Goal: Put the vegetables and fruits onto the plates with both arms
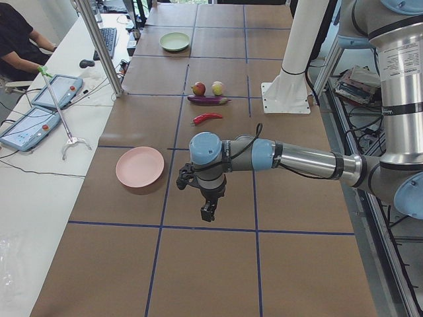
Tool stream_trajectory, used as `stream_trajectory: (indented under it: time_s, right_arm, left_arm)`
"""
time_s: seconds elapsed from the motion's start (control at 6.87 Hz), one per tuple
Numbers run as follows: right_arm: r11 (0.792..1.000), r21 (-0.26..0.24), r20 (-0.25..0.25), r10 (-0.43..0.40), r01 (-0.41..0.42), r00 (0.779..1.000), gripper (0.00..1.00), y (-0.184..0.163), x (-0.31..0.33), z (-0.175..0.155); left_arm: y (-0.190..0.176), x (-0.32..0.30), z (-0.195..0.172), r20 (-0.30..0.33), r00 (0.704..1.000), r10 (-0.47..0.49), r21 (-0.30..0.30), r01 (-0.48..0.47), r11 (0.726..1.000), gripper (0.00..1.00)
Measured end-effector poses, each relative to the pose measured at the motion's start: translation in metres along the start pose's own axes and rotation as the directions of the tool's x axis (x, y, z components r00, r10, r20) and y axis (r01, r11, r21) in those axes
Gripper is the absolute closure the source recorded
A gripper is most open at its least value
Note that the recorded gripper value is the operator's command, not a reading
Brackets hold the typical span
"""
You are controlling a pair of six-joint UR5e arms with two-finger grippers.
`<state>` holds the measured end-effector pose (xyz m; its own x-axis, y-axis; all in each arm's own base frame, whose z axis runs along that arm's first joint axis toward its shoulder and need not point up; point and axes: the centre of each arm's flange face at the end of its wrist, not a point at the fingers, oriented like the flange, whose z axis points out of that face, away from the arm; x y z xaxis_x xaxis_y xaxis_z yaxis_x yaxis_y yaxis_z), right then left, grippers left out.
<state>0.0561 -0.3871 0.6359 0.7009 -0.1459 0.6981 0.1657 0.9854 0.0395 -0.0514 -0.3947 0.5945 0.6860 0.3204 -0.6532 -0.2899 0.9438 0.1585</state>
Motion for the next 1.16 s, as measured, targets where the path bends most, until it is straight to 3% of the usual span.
stream_trajectory:
  time_s: [1.16]
  right_arm:
    - [1.0,0.005,0.004,0.003,-0.003,1.0,0.0,-0.0006,-0.0024,-0.002]
  left_arm:
    - [-0.0006,0.0045,-0.0044,0.007,1.0,0.014,0.011,-0.014,1.0,0.0]
